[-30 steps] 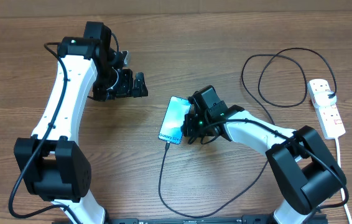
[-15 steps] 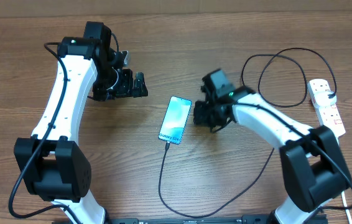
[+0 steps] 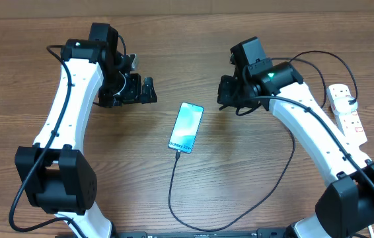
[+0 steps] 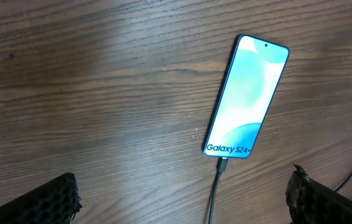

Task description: Plug charger to phone and switch on socket

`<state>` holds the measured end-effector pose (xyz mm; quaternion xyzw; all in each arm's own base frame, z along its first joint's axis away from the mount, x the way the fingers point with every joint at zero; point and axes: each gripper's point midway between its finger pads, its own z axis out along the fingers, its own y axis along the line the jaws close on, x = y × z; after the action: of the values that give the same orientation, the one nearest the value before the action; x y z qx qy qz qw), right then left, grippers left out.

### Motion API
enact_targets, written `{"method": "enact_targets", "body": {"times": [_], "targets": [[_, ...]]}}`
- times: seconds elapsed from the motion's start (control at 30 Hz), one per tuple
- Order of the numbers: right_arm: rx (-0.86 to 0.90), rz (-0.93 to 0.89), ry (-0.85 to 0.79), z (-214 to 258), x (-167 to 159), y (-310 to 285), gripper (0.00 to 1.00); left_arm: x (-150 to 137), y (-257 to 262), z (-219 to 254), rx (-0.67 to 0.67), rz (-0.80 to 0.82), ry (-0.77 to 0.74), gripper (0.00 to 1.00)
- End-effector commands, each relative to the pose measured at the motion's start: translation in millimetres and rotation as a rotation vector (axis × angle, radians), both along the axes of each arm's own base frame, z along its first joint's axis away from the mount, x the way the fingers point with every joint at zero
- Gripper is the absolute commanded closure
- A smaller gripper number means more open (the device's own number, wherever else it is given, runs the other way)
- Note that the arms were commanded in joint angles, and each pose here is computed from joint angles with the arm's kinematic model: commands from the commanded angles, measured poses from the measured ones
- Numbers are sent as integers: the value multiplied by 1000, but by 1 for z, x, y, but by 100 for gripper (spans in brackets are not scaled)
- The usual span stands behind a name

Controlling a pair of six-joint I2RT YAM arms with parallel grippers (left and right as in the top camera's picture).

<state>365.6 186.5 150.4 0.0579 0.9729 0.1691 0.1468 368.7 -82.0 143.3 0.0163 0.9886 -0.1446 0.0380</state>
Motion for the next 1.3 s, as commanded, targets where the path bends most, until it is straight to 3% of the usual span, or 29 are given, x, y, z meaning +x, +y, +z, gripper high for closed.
{"method": "enact_targets", "body": {"times": [0.0,0.23,0.4,0.7,1.27], "targets": [[-12,-54,42,-29,-3,-3,96,0,1,4,3,8,-10,0],[-4,-135,115,-95,-13,-6,96,0,1,4,3,7,-11,0],[13,-111,79,-130,-19,1,96,0,1,4,3,8,-10,0],[80,-94,-53,-150,-14,10,96,0,1,4,3,8,-10,0],[111,-194,-100,-161,-10,8,96,0,1,4,3,7,-11,0]]}}
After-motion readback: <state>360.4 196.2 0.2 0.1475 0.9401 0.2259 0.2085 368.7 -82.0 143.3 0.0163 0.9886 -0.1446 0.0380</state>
